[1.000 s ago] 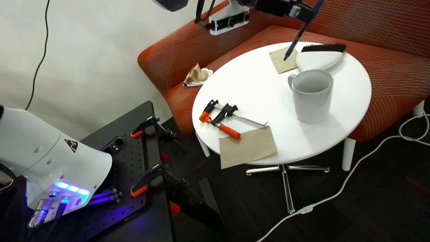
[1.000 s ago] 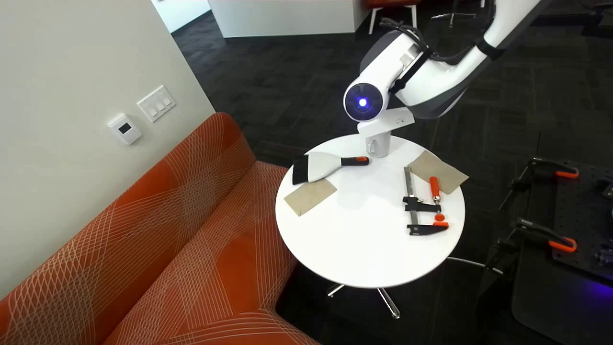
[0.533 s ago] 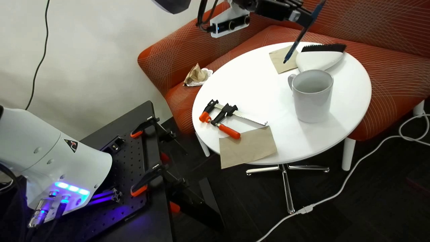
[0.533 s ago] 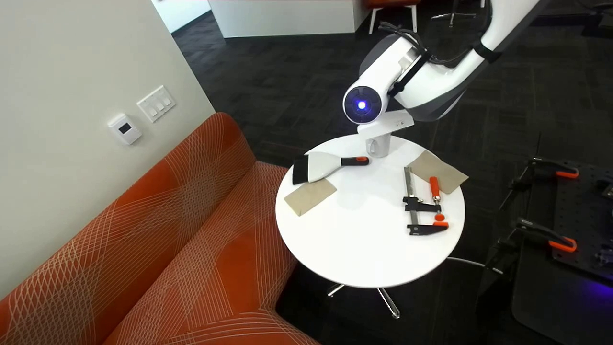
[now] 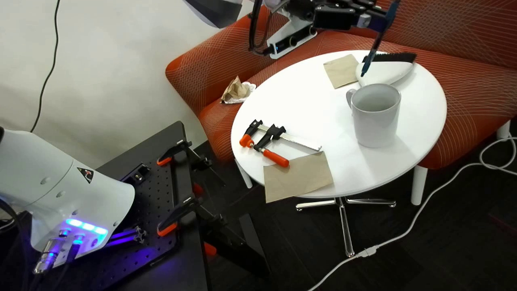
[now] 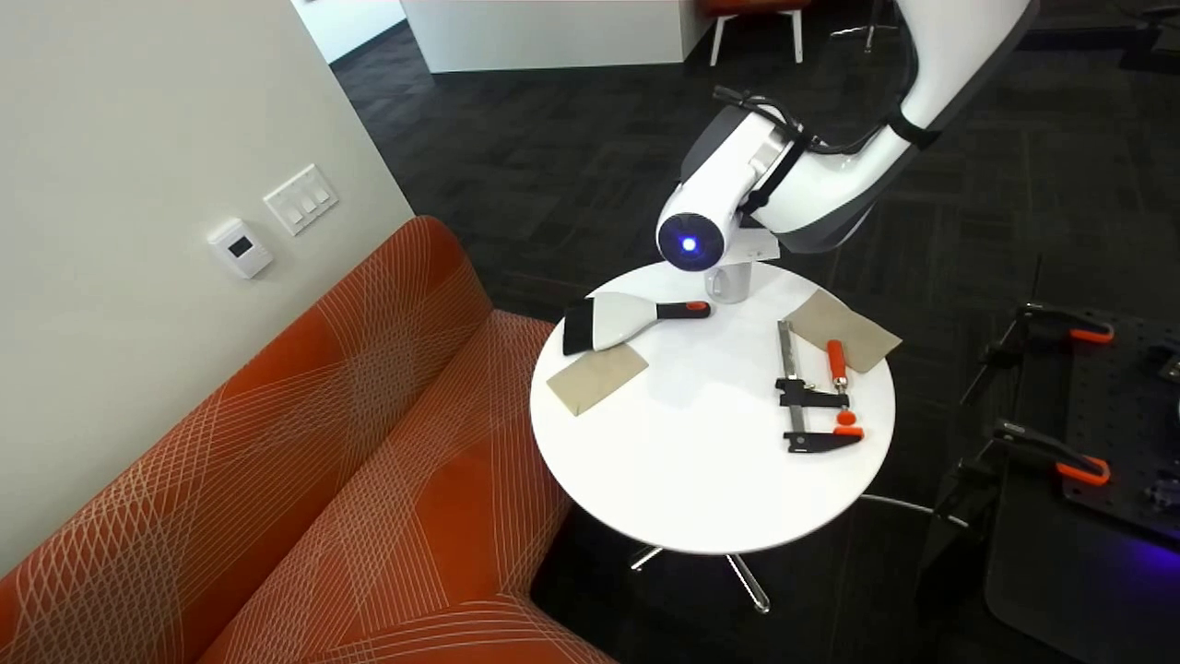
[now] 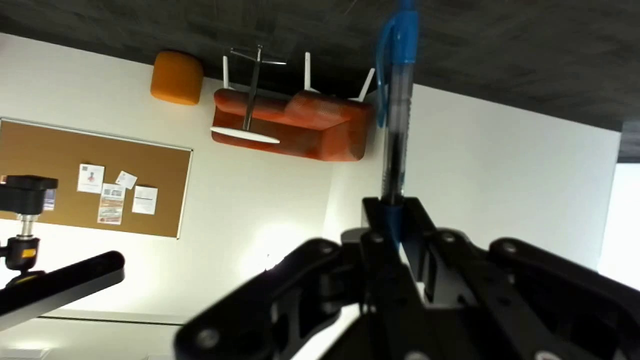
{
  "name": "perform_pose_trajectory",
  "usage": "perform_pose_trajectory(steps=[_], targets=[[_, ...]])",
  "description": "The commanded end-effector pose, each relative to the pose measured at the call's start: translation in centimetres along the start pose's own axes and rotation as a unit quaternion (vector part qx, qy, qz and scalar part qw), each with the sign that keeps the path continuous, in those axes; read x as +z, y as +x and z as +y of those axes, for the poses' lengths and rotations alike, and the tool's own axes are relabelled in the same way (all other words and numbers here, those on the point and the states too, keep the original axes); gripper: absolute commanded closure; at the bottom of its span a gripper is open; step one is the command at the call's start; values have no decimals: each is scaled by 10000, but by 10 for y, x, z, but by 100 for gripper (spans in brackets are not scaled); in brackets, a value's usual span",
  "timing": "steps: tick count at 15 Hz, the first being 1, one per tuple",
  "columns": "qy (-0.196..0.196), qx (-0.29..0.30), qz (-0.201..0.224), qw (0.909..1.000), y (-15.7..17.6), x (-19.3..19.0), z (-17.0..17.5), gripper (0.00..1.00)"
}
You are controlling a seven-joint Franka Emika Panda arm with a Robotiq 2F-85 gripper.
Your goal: Take the pen from the table and put it in the white cup
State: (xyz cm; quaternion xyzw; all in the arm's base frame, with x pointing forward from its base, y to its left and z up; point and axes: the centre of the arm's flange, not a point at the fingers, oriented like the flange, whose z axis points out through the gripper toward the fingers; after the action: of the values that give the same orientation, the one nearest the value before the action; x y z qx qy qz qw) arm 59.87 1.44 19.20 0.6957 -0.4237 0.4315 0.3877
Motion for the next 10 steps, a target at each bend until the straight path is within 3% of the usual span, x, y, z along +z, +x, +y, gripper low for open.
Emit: perform_pose_trajectory(steps=[1, 10], targets=[[-157, 308, 368, 9987, -12, 7, -15, 97], [-217, 201, 235, 9993, -48, 24, -33, 97]])
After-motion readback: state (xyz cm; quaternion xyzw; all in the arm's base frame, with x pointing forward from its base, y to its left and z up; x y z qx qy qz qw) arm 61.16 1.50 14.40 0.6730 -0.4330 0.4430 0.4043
